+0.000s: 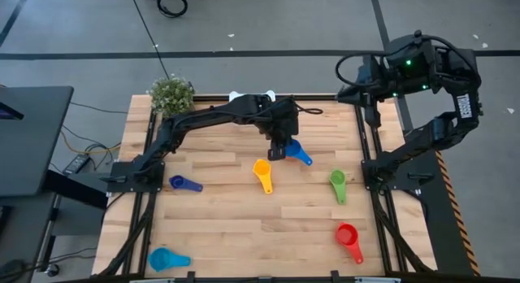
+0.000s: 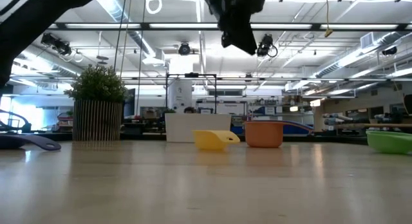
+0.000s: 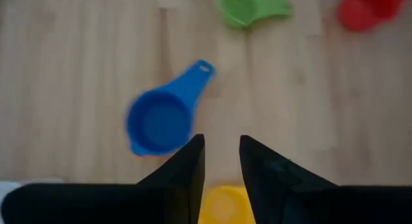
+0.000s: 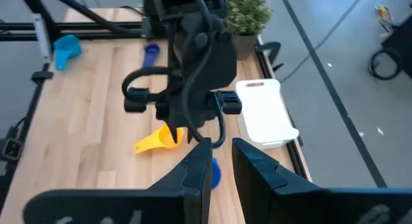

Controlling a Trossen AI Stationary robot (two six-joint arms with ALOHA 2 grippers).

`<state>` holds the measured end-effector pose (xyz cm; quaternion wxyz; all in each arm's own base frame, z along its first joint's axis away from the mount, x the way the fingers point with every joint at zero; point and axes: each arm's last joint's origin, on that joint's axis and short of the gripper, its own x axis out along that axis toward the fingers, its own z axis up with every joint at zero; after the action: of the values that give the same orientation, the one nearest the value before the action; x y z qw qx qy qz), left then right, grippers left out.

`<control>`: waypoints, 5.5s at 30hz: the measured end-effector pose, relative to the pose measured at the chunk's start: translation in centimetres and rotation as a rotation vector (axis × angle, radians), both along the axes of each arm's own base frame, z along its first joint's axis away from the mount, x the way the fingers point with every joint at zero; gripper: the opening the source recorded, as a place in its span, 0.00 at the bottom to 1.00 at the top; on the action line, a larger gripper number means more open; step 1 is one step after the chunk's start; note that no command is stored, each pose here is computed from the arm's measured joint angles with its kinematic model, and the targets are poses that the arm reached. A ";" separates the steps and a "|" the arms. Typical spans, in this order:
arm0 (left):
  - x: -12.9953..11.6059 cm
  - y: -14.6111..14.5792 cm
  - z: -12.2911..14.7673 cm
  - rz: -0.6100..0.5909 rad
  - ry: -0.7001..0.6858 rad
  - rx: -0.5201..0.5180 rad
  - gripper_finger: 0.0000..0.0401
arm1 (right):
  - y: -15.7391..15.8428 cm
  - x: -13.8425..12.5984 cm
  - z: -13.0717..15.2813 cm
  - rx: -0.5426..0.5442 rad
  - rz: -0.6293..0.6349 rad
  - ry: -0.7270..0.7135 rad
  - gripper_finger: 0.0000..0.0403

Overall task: Nest measuring cups in basket
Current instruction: Stack the red measuring cup on top of the blue measuring cup

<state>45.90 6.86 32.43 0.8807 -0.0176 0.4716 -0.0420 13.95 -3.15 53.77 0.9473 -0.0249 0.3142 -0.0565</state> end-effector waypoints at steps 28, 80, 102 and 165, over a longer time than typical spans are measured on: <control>-9.4 -4.9 11.7 -0.136 -0.178 -0.175 0.26 | 5.4 -0.1 -12.8 0.439 0.073 0.534 0.16; -14.8 -5.3 15.3 -0.135 -0.219 -0.127 0.26 | 18.1 3.9 -33.5 0.646 -0.348 1.057 0.14; -14.8 -5.2 15.3 -0.125 -0.220 -0.102 0.26 | 18.4 4.2 -34.3 0.582 -0.259 1.079 0.30; -15.4 -4.4 14.6 0.049 -0.107 -0.037 0.26 | -0.2 10.3 -24.7 0.174 -0.241 0.999 0.03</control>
<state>30.46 2.41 47.04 0.9049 -0.0431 0.4223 -0.0302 24.29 -3.39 29.03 0.6674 0.0662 0.7320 -0.1200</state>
